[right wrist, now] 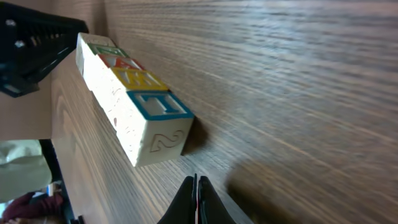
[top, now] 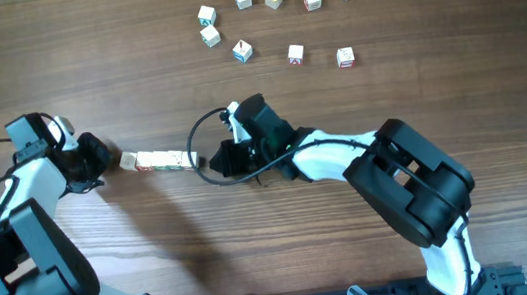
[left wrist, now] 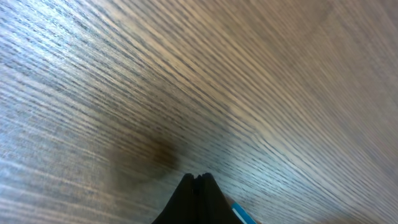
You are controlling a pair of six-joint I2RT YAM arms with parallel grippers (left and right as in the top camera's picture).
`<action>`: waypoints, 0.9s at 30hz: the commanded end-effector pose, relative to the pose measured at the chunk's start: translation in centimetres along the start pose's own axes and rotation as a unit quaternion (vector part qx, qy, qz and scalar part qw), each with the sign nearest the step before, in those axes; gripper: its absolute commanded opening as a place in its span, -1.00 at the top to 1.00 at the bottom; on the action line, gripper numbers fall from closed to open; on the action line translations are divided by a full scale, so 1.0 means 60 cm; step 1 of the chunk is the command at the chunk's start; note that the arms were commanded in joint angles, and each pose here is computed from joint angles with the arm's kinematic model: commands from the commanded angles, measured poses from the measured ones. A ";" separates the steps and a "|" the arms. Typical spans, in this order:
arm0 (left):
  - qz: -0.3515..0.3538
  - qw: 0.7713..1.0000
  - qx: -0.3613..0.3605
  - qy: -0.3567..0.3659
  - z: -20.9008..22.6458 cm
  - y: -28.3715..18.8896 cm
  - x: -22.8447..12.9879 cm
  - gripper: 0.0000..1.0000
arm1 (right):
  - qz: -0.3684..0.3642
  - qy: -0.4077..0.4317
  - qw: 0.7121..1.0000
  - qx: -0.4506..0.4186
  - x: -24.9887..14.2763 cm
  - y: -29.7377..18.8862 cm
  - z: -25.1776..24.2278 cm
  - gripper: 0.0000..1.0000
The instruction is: Form a horizontal line
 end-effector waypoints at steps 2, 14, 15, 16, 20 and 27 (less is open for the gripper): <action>0.019 1.000 0.011 -0.005 0.015 0.026 -0.009 0.92 | -0.007 -0.009 1.000 -0.019 -0.005 0.010 -0.017 0.91; 0.031 0.999 0.005 -0.009 0.015 0.030 -0.017 0.92 | -0.013 -0.002 1.000 0.001 -0.003 0.025 -0.017 0.92; 0.033 0.999 0.005 -0.009 0.015 0.030 -0.018 0.92 | -0.013 -0.002 1.000 0.002 -0.003 0.025 -0.017 0.91; 0.034 0.999 0.005 -0.010 0.015 0.030 -0.019 0.92 | -0.013 -0.003 1.000 0.002 -0.003 0.025 -0.016 0.91; 0.043 0.999 0.008 -0.012 0.017 0.030 -0.025 0.92 | -0.014 -0.008 1.000 0.006 -0.004 0.027 -0.010 0.92; 0.059 0.998 0.013 -0.018 0.020 0.028 -0.037 0.92 | -0.018 -0.015 1.000 0.013 -0.003 0.029 -0.003 0.91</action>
Point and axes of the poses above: each gripper's point midway between its finger pads, its own y axis out along the fingers, its own z axis along the line the jaws close on, x = y × z, the point moved 3 cm from there along -y, back along the fingers
